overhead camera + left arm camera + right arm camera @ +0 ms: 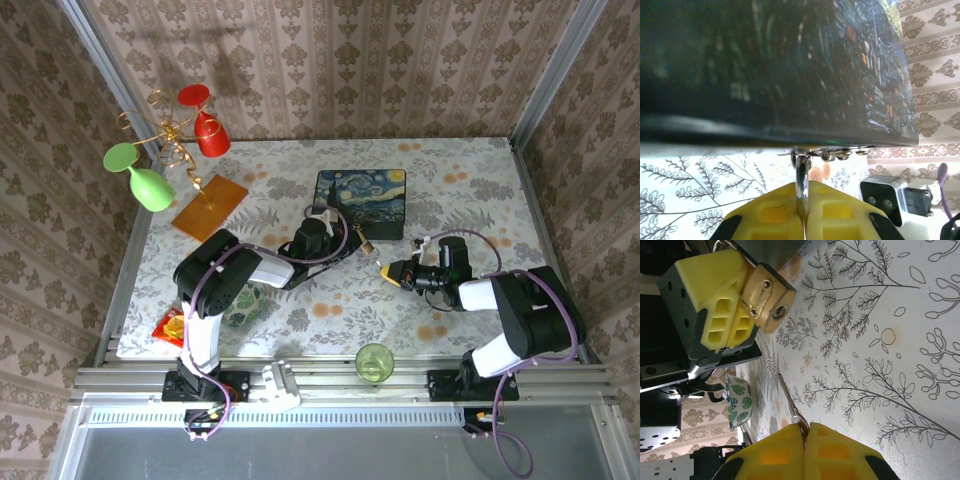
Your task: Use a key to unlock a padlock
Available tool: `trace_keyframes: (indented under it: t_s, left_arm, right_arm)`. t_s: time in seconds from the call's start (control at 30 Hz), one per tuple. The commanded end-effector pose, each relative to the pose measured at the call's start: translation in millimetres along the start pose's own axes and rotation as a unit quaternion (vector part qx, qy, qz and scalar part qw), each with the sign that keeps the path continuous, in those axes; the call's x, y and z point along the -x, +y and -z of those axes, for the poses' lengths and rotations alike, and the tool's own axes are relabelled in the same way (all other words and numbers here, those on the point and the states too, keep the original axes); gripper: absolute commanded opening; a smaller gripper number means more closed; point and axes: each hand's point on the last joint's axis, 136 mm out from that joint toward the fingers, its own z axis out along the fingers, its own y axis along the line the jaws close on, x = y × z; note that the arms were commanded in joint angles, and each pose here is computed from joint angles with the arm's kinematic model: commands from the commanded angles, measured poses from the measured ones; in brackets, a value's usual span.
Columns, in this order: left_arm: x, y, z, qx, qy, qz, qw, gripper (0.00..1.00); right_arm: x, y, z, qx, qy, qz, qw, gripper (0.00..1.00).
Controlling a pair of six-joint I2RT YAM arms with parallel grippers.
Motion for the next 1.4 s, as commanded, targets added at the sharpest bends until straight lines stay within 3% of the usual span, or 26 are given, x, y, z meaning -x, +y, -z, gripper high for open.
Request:
trace_keyframes:
  t_s: [0.0, 0.17, 0.5, 1.37]
  left_arm:
    - [11.3, -30.7, 5.2, -0.035, -0.015, -0.023, 0.999, 0.00]
    - [14.0, -27.9, 1.8, -0.063, -0.022, 0.014, 0.998, 0.00]
    - [13.6, -28.2, 2.5, -0.070, -0.021, 0.019, 0.997, 0.00]
    - [15.7, -33.0, 5.7, -0.077, -0.020, 0.019, 0.997, 0.00]
  right_arm:
    - [4.3, 4.9, -1.2, 0.013, 0.001, 0.001, 1.000, 0.00]
    - [8.5, 7.8, -8.0, 0.038, 0.005, -0.013, 0.999, 0.00]
    - [15.5, 5.6, -17.4, 0.110, 0.005, -0.039, 0.993, 0.00]
    - [31.5, 14.2, -21.8, 0.139, 0.027, -0.029, 0.990, 0.00]
